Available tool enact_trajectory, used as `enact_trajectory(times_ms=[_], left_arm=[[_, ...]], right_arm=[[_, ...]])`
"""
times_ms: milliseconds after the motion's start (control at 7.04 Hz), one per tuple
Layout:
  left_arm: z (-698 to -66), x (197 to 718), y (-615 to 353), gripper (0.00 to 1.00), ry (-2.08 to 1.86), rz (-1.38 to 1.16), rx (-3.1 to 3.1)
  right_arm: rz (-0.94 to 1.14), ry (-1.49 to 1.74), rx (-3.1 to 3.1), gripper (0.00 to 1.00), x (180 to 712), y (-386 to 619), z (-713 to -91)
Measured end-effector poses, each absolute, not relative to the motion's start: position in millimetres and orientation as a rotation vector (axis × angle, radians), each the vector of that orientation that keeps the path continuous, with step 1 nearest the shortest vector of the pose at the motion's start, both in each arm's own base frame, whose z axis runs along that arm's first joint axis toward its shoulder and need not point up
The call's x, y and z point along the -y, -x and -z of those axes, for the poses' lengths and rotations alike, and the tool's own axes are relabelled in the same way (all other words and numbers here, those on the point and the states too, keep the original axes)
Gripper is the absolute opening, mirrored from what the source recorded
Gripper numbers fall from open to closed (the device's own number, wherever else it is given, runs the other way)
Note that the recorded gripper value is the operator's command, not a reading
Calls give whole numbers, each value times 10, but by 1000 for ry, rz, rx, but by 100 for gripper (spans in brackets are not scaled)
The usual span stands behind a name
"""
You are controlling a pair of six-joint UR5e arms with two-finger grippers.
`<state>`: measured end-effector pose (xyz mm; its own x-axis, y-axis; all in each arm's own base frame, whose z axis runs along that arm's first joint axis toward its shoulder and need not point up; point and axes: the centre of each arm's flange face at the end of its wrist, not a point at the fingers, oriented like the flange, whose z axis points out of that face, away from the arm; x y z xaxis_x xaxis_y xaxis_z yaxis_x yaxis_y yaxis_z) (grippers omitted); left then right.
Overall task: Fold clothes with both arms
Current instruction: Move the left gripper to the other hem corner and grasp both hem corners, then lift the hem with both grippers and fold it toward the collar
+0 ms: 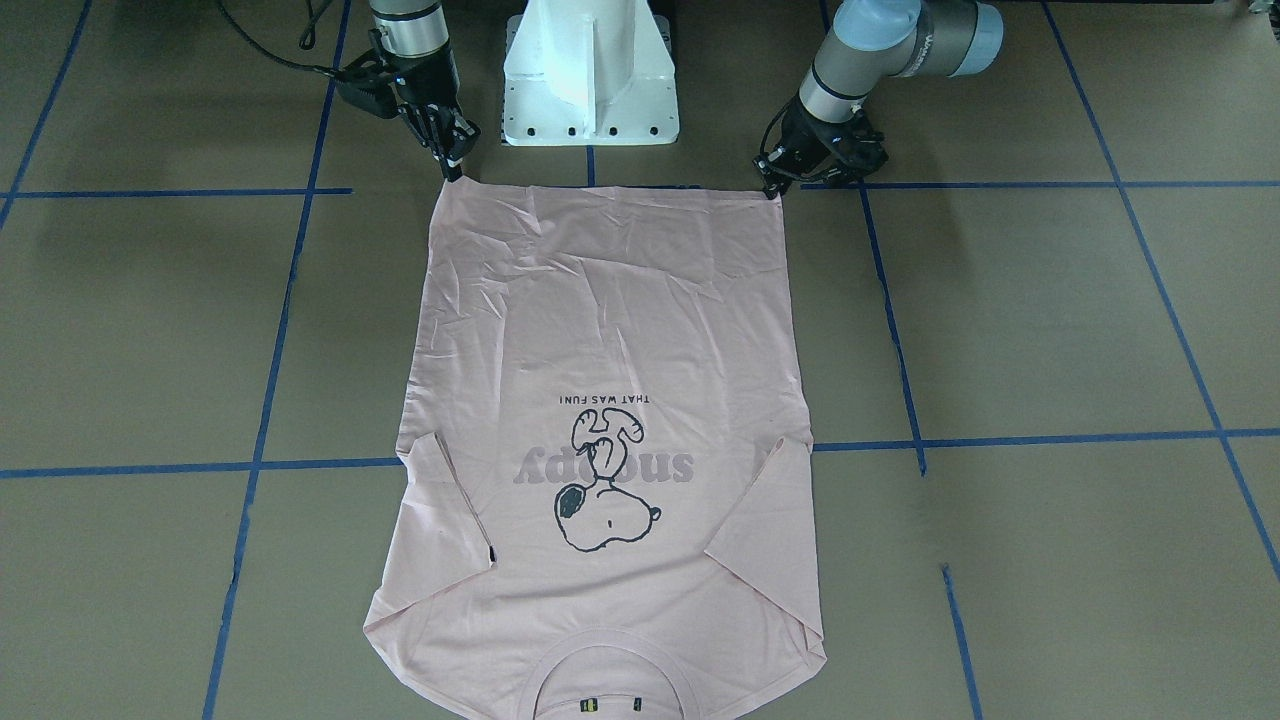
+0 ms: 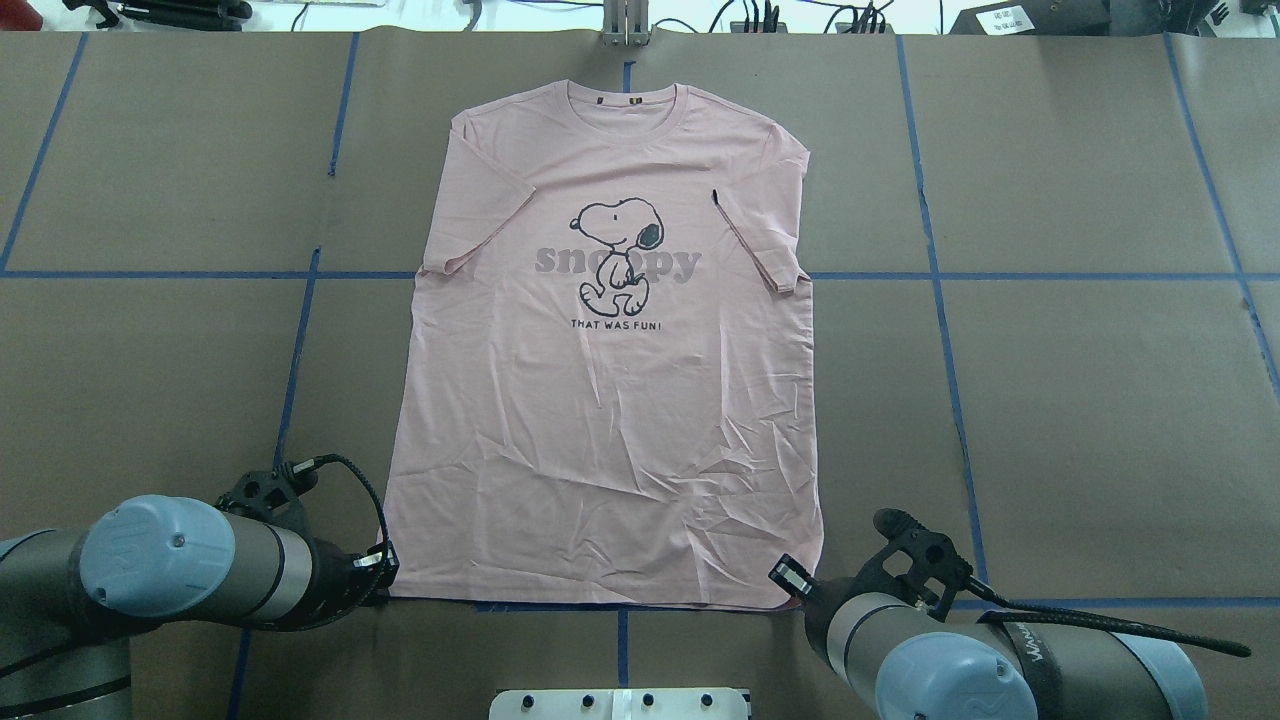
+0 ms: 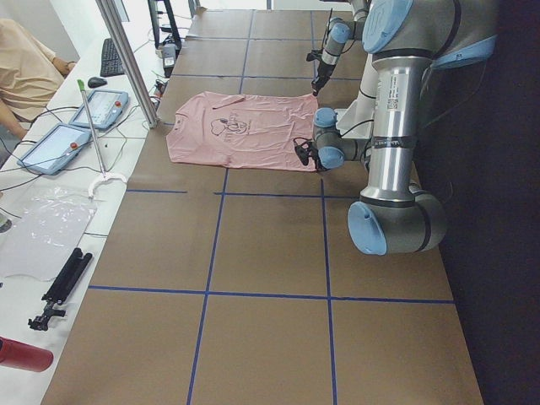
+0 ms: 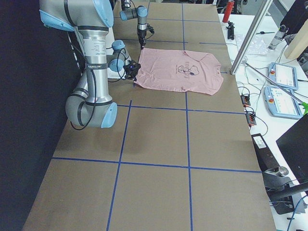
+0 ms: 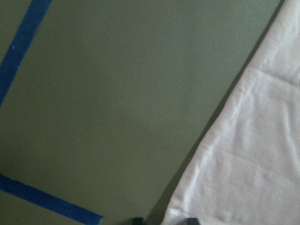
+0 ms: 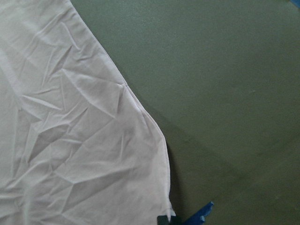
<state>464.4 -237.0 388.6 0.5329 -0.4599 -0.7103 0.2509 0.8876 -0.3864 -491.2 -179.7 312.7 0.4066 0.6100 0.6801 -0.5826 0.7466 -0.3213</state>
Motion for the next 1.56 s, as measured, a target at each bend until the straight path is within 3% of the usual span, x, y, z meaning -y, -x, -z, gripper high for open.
enact_trajectory(times_ms=[426,1136,1420,1562], left_arm=[[-3700,2372,-4552,0,248,429,-938],[-2750,1985,-4091,0,349,521,-1008],[-2693,2244,-4047,0,227,541,-999],[-2668,2613,-4078,0,110,552,-1010]], right_arm=[[-757,29,872,0,1816,4898,-3142],[-719,72,939,0,1600,4085,-2886],[-732,-5,971,0,2005,3973,-2760],[-727,-83,977,0,2395,4031,-2690]])
